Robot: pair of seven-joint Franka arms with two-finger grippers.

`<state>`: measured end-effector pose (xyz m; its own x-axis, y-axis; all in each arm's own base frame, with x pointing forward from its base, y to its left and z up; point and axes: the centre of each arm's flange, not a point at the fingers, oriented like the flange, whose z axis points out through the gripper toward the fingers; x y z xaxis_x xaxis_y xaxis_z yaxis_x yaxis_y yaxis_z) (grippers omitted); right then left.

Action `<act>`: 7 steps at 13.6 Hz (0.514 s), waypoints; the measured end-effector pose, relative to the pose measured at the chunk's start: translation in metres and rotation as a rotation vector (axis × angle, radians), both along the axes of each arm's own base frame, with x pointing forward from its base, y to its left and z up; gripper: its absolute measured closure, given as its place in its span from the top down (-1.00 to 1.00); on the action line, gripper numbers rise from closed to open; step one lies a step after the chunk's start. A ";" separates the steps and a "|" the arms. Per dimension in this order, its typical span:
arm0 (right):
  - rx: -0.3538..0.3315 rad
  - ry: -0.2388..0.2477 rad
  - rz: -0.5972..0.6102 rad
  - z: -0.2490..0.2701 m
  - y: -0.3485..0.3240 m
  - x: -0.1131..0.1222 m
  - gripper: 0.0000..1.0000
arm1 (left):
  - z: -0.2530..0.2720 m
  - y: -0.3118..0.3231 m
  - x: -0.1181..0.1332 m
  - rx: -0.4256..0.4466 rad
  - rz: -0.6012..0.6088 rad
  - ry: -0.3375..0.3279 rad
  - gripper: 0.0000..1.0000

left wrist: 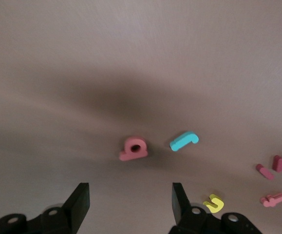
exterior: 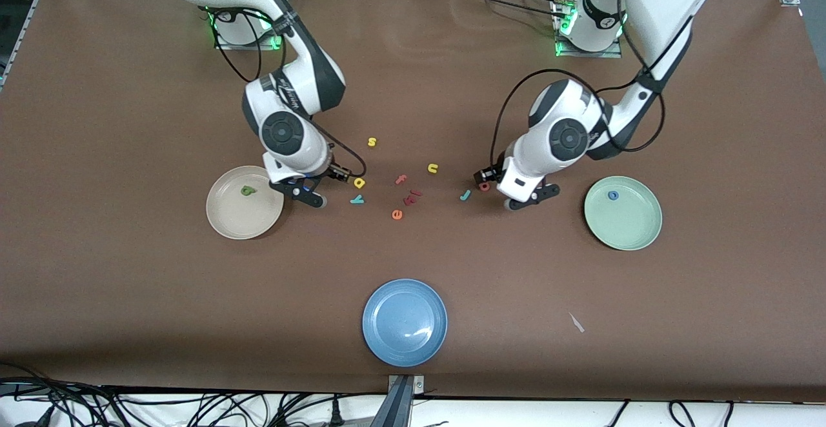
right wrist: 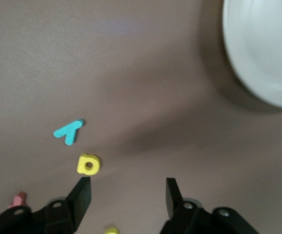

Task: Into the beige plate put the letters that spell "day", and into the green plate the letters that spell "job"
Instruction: 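Move both grippers back to the pink and yellow letters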

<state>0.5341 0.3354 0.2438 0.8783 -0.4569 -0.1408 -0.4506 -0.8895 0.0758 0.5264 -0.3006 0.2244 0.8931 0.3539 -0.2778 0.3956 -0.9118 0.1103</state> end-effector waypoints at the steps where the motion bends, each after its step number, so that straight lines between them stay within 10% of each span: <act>1: -0.006 -0.008 -0.048 -0.010 0.010 -0.004 0.39 | -0.010 -0.005 -0.003 -0.001 0.005 0.014 0.42; 7: 0.003 -0.041 -0.103 -0.020 0.042 -0.006 0.38 | -0.047 -0.005 -0.007 0.062 0.025 0.014 0.28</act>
